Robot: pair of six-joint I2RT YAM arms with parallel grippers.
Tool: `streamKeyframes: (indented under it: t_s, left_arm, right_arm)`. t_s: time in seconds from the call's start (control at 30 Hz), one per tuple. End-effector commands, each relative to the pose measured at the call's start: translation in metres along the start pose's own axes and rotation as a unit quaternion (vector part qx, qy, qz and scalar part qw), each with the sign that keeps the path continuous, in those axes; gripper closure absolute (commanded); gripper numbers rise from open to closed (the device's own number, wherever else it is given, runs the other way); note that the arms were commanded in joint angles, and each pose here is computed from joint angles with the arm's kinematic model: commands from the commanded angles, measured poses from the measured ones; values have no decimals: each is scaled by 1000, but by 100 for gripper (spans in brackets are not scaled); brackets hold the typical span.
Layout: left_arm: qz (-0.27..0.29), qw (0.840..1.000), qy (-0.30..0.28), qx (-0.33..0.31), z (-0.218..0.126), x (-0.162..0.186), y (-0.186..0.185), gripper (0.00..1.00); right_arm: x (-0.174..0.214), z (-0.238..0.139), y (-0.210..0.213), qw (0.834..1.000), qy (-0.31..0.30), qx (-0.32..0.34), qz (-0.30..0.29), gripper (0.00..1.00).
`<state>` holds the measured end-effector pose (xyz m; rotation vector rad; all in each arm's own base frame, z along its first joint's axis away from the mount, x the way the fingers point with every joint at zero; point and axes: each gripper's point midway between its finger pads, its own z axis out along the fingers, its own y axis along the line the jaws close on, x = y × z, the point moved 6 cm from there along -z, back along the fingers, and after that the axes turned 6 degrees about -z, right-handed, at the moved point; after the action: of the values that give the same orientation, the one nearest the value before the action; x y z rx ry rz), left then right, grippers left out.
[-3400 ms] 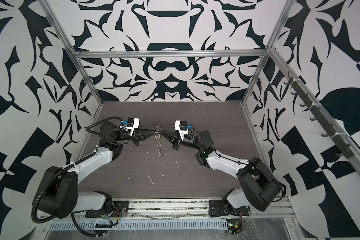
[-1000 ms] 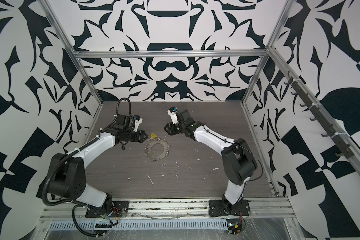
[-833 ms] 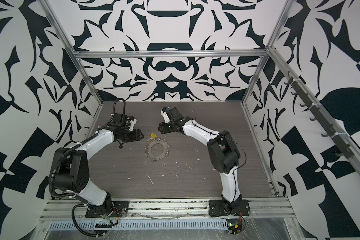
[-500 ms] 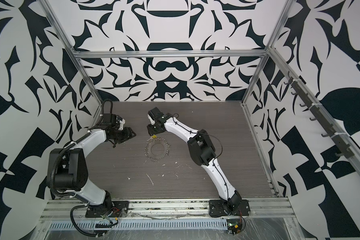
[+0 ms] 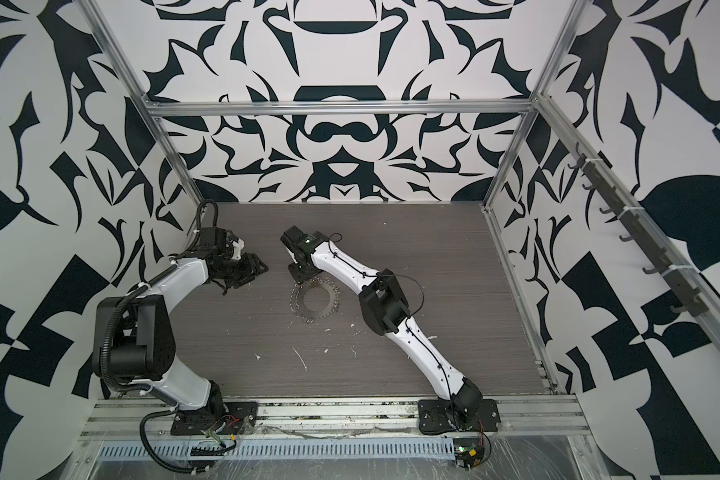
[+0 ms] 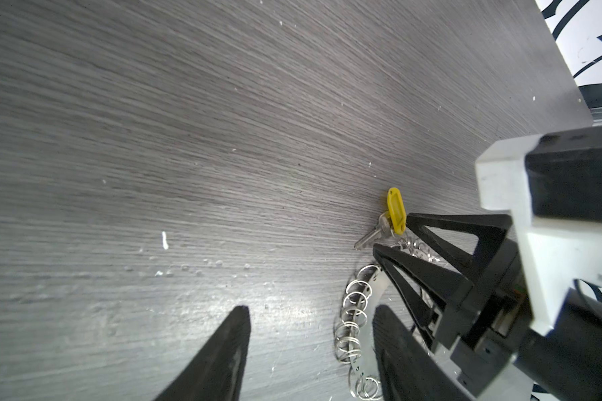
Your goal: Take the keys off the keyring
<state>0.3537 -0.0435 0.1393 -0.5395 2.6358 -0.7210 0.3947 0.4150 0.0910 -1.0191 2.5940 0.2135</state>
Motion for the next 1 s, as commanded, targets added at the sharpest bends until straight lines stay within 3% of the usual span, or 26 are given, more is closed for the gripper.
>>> streamKeyframes:
  t_s: [0.0,0.17,0.27,0.43,0.7,0.87,0.97]
  left_arm:
    - [-21,1000,20,1,4,5,4,40]
    - [-22,999,24,2,5,6,4,42]
    - [-23,999,27,4,5,7,4,42]
    - [-24,999,29,3,2,9,4,42]
    - [-23,1000,21,-4,-9,9,5,42]
    - [-28,999,23,-3,-8,11,6,42]
    - [-32,999,26,-5,-6,13,8,42]
  right_arm:
    - [-2,-19,-6,1000,0,22,-17,51]
    - [3,-15,-6,999,11,21,-29,60]
    - [5,-16,2,999,13,-13,-48,58]
    - [12,-31,34,987,7,-138,-80,54]
    - [42,-73,56,970,13,-194,-143,52]
    - [58,-95,49,973,32,-163,-161,49]
    - [50,-102,41,982,0,-122,-145,50]
